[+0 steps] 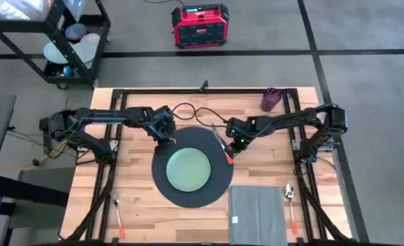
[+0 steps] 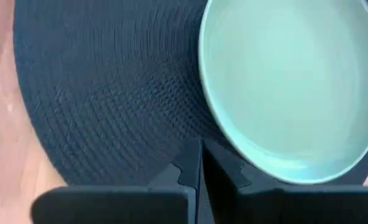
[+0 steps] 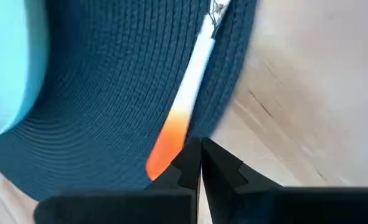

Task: Set table place
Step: Put the orange knife on the blue placemat to the right of the green plate

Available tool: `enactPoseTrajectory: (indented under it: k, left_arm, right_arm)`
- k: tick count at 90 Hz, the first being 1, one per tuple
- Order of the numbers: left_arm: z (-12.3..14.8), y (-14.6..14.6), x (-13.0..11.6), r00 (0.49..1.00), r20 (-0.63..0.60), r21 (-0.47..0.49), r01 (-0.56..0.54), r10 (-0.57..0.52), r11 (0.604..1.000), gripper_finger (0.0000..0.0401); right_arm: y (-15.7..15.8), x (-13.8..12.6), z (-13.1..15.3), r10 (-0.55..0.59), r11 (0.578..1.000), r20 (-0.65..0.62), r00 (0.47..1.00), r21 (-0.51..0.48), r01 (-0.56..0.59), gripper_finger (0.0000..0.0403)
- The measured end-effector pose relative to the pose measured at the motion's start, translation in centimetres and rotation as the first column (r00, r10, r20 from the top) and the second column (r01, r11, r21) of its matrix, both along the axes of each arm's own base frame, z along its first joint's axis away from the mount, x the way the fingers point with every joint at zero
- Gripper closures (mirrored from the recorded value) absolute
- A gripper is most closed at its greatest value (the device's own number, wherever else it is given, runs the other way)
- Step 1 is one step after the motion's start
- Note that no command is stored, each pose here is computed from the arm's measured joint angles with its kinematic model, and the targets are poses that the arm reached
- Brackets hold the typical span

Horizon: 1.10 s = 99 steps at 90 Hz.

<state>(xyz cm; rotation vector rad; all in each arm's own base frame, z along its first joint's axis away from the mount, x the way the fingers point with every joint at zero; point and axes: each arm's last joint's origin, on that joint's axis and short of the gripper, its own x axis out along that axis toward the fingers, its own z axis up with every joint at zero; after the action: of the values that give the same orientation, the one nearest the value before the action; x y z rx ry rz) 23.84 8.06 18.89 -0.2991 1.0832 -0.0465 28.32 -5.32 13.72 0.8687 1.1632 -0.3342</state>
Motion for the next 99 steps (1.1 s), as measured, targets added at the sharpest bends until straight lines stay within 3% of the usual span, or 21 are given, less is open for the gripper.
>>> enactPoseTrajectory:
  k: [25,58,81,99]
  left_arm:
    - [-0.2,0.0,-0.1,1.000,-0.001,0.000,-0.002,0.002,1.000,0.0401]
    - [-3.8,-1.4,-1.8,0.998,-0.054,-0.093,-0.049,0.044,0.994,0.0401]
    - [-3.9,-1.5,-1.0,0.999,-0.010,-0.083,-0.043,0.043,0.996,0.0401]
    - [-6.3,-2.2,0.3,0.995,-0.104,-0.126,-0.017,0.003,0.992,0.0401]
  right_arm:
    - [0.0,0.6,-0.2,-0.003,1.000,0.009,1.000,0.010,0.003,0.0403]
    - [0.0,1.0,0.3,-0.015,1.000,0.018,1.000,0.014,0.015,0.0403]
    - [0.1,1.0,0.3,-0.009,1.000,0.019,1.000,0.016,0.009,0.0403]
    - [0.3,0.7,0.2,-0.008,1.000,-0.014,1.000,0.024,0.008,0.0403]
